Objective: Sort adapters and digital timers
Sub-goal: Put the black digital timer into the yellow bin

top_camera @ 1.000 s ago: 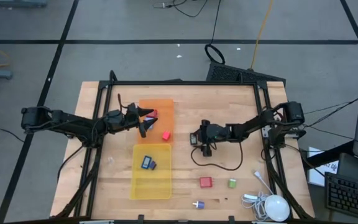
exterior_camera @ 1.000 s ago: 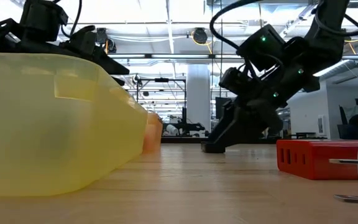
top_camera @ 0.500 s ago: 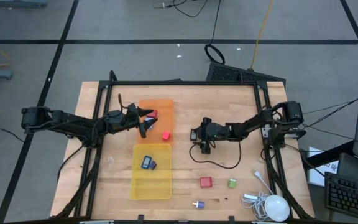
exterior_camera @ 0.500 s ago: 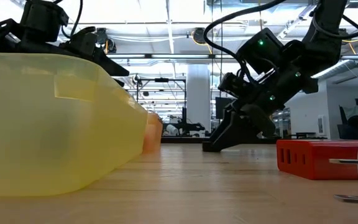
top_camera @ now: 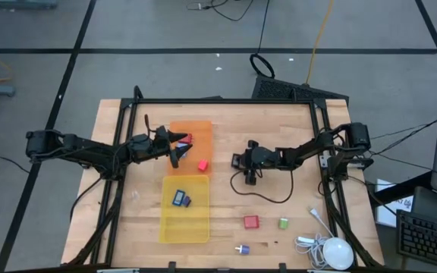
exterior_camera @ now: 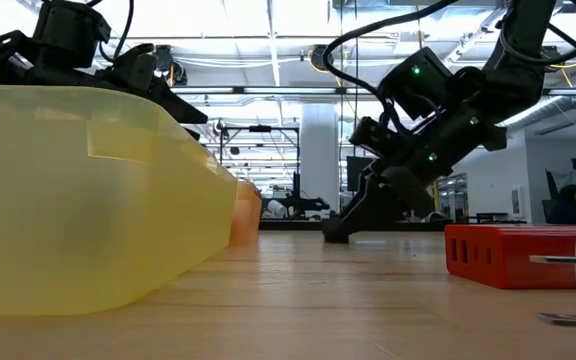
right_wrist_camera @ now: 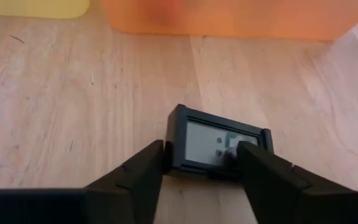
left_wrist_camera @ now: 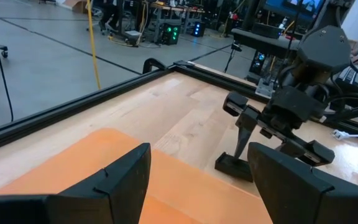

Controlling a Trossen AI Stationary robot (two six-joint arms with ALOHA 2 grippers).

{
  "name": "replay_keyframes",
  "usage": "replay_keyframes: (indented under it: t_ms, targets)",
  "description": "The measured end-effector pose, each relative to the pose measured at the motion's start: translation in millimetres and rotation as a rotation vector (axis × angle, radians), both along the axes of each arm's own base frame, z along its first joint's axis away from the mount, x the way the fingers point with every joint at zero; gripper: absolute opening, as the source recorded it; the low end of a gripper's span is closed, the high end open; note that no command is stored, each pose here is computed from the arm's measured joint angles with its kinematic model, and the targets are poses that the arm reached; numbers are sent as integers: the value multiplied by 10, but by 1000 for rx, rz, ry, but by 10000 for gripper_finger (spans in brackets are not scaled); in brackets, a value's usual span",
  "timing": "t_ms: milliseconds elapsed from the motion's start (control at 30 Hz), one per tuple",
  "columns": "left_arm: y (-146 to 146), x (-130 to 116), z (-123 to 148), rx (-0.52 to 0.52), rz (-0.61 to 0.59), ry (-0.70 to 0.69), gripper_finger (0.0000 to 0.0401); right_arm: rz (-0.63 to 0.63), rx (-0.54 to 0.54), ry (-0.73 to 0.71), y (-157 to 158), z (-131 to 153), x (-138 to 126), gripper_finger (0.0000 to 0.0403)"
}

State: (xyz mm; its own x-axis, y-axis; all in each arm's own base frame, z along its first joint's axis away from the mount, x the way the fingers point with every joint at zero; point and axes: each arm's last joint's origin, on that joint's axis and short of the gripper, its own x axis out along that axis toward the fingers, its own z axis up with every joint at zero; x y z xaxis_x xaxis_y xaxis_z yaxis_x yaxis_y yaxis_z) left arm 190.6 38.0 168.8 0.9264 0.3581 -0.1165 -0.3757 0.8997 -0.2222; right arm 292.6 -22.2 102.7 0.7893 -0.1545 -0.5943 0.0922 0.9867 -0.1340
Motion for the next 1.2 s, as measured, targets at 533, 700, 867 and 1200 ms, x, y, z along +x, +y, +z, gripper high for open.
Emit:
replay_keyframes:
  t_ms: [533,700,867,1200]
  targets:
    - [0,0,-4,0,0,4,269,63,-62,-3,24,7,8,11]
    - [0,-2,-18,-3,1,19,269,80,-51,-12,30,45,2,8]
    - [-1,-3,-25,-4,2,25,269,122,-23,-52,48,146,-1,3]
    - [0,-4,-31,-15,4,28,269,230,39,-183,151,508,-48,1]
